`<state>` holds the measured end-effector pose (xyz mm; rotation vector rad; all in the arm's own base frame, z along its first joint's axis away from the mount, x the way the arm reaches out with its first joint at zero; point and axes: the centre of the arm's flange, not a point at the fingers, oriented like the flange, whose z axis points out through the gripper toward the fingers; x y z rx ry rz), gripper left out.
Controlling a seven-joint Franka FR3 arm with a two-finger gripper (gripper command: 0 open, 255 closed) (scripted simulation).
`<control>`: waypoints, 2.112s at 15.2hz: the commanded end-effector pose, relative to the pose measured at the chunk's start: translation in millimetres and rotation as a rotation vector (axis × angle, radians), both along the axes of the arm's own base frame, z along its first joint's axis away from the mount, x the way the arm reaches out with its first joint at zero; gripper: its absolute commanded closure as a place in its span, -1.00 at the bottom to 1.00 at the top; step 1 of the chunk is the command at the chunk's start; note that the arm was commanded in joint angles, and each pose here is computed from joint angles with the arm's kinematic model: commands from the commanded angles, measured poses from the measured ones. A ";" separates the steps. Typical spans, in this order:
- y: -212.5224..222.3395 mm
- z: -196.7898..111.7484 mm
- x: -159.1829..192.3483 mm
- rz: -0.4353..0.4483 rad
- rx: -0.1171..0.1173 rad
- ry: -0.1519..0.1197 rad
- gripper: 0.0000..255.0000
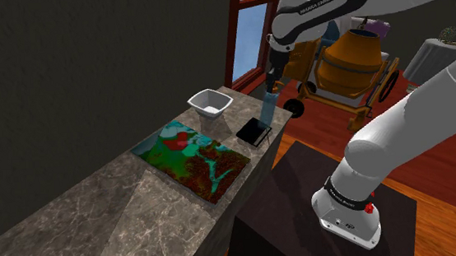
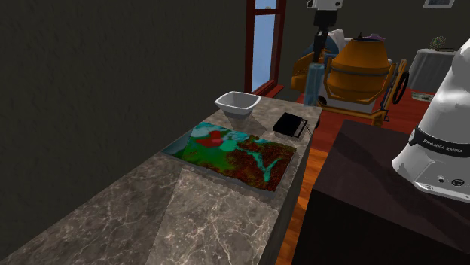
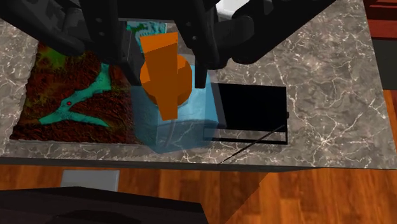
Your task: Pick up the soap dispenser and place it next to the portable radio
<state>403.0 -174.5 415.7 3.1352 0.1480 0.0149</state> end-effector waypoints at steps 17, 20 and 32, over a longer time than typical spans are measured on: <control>-0.4 -94.3 0.0 0.000 0.000 -0.001 1.00; -0.4 -110.2 0.0 0.000 0.000 -0.001 1.00; -0.4 -173.5 0.0 0.000 0.000 -0.001 1.00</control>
